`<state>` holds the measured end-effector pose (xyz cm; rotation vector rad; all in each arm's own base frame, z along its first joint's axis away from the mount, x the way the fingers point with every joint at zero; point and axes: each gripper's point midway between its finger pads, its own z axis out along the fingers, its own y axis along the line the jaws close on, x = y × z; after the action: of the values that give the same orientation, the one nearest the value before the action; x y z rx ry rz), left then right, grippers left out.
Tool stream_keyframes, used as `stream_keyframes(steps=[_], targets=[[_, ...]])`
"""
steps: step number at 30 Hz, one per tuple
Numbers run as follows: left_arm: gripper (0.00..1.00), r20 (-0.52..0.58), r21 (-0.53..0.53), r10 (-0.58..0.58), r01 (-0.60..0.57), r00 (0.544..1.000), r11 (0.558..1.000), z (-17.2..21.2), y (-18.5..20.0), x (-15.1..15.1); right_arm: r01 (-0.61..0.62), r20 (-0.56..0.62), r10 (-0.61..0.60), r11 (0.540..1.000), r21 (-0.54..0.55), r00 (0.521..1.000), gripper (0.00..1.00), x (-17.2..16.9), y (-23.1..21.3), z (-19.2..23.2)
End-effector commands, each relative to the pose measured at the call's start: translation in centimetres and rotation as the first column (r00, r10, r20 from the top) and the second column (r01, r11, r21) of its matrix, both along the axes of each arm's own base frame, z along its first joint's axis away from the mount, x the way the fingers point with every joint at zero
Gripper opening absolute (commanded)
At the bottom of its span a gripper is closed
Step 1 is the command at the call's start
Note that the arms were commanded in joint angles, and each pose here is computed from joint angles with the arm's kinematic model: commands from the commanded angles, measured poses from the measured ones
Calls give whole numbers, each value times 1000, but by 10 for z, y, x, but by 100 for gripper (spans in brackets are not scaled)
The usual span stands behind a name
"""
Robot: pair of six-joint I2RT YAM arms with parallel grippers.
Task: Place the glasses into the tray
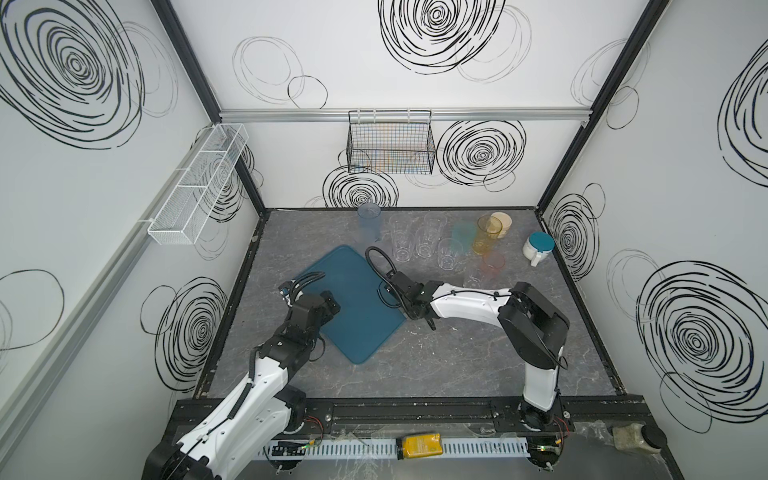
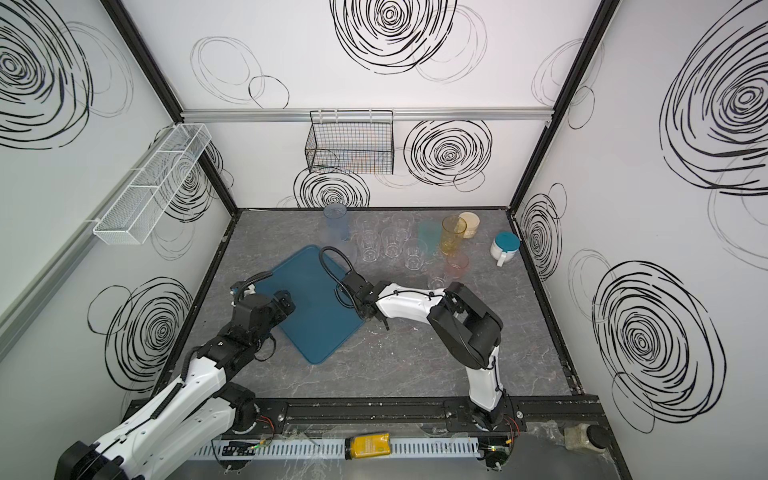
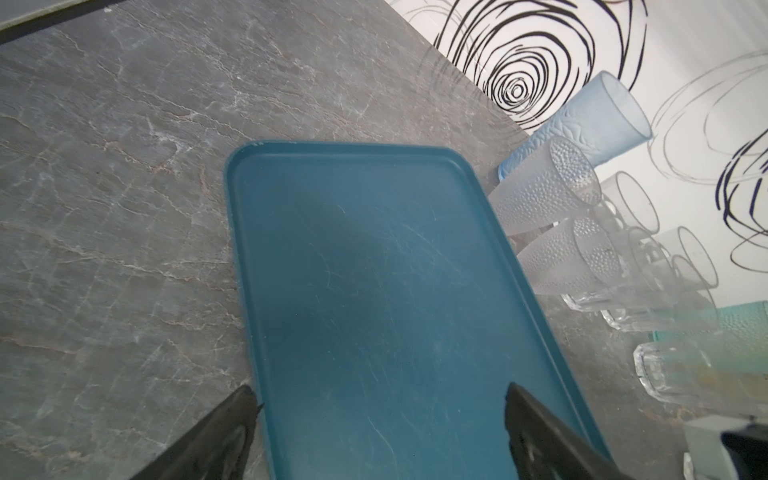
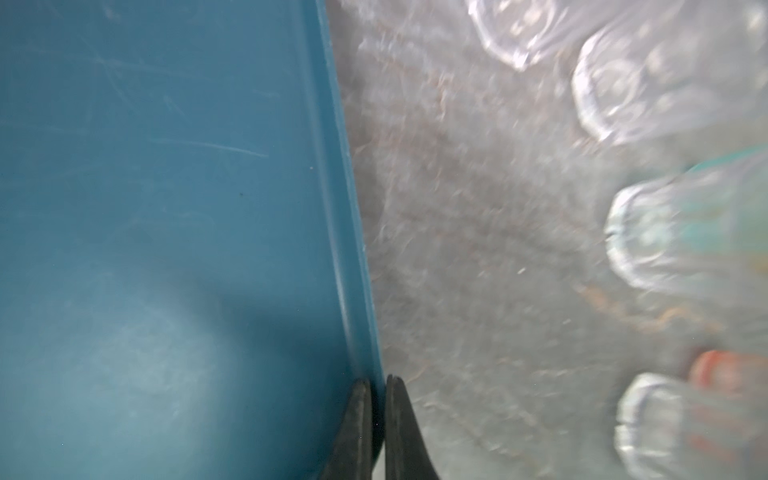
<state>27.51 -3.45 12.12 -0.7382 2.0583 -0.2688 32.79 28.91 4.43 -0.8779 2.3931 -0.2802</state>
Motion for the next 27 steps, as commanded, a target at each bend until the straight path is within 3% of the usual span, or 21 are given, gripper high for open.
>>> stream_keyframes(steps=[1, 8, 10, 12, 15, 19, 22, 25, 27], targets=[[96, 53, 19, 20, -21, 998, 1000, 21, -2, 9, -80, 31, 91, 966, -244, 995, 1, 6, -21, -1], [96, 38, 18, 9, -10, 999, 1000, 12, -6, 10, -79, 58, 99, 958, -276, 993, 5, 18, -22, -8], [96, 36, 34, 8, -10, 999, 999, 11, -5, 12, -66, 80, 92, 957, -281, 993, 12, 22, -22, -6], [96, 24, 52, 14, -15, 1000, 999, 8, -2, 12, -41, 108, 73, 962, -269, 991, 27, 24, -21, 1], [96, 3, 55, 1, -1, 1000, 998, -2, -3, 10, 12, 154, 18, 981, -192, 988, 40, 25, -19, 24], [96, -4, 40, -10, 10, 1000, 999, -12, -4, 9, 161, 150, -157, 987, -15, 976, 46, 14, -25, 48], [96, -7, 42, -21, 22, 1000, 999, -12, -7, 11, 311, 8, -316, 936, 168, 949, 46, -10, -28, 48], [96, -6, 49, -21, 22, 1000, 999, -14, -7, 14, 442, -174, -406, 823, 357, 897, 45, -34, -25, 43], [96, -11, 37, -25, 25, 1000, 999, -17, -9, 16, 519, -283, -436, 723, 456, 855, 46, -45, -22, 40]])
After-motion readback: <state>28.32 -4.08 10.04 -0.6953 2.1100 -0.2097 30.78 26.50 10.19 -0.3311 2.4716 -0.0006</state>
